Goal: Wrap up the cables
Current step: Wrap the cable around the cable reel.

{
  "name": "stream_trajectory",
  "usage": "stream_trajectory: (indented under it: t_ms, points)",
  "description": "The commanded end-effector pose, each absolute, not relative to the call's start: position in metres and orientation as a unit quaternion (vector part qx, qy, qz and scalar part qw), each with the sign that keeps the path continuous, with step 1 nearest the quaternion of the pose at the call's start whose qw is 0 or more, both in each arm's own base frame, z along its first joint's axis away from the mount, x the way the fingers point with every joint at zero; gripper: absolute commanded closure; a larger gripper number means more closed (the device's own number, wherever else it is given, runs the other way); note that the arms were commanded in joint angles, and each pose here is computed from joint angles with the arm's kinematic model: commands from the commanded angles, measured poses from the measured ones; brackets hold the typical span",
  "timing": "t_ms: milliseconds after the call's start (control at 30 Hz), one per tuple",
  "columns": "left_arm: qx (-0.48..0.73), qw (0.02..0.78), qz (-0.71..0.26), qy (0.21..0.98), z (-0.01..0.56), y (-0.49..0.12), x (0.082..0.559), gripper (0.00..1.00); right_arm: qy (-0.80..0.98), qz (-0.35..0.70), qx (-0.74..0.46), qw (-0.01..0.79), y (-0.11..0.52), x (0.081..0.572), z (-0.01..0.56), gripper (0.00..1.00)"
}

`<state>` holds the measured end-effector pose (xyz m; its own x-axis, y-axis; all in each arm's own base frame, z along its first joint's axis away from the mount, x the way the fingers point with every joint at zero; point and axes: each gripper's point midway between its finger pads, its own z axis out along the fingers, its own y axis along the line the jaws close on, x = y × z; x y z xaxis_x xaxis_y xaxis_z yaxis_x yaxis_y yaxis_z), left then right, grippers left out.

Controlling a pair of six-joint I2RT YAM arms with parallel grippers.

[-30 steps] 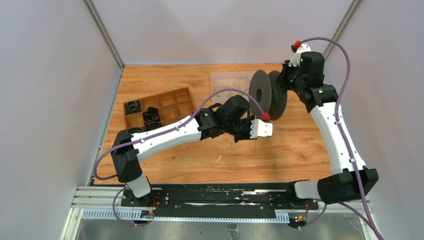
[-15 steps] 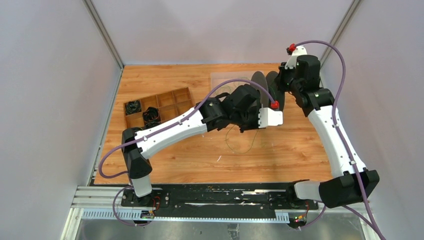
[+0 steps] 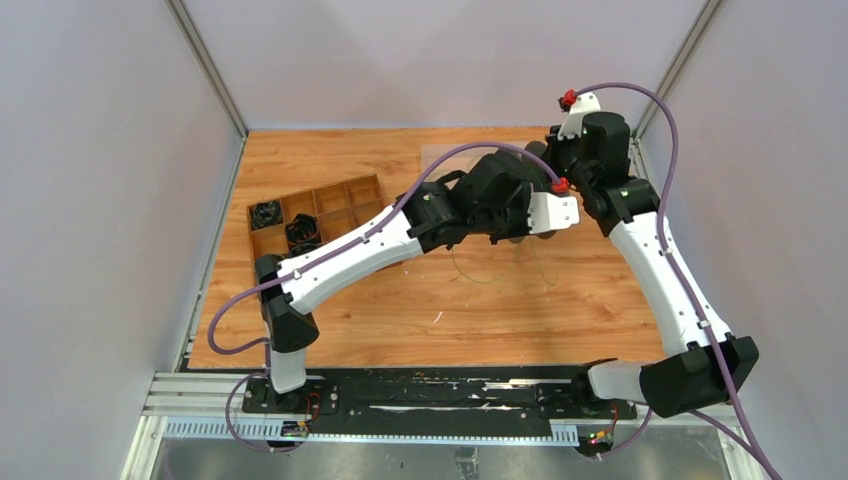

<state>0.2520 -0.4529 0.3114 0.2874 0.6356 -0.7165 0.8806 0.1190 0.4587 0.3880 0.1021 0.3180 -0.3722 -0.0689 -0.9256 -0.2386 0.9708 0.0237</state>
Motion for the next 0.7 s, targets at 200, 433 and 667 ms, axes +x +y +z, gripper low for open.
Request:
stream_trajectory:
  t_ms: [200,433,667]
  points:
    - [0.632,0.510,-0.074,0.579,0.340,-0.446,0.268,0.94,0.804,0.070,-0.119,0.578,0.108,0.388,0.328,0.99]
    - [0.621,0.521,-0.054,0.583,0.348,-0.437,0.283,0.89,0.805,0.073,-0.126,0.575,0.110,0.385,0.324,0.99]
    - [0.611,0.519,-0.057,0.595,0.345,-0.433,0.298,0.89,0.804,0.083,-0.130,0.574,0.113,0.384,0.325,0.99]
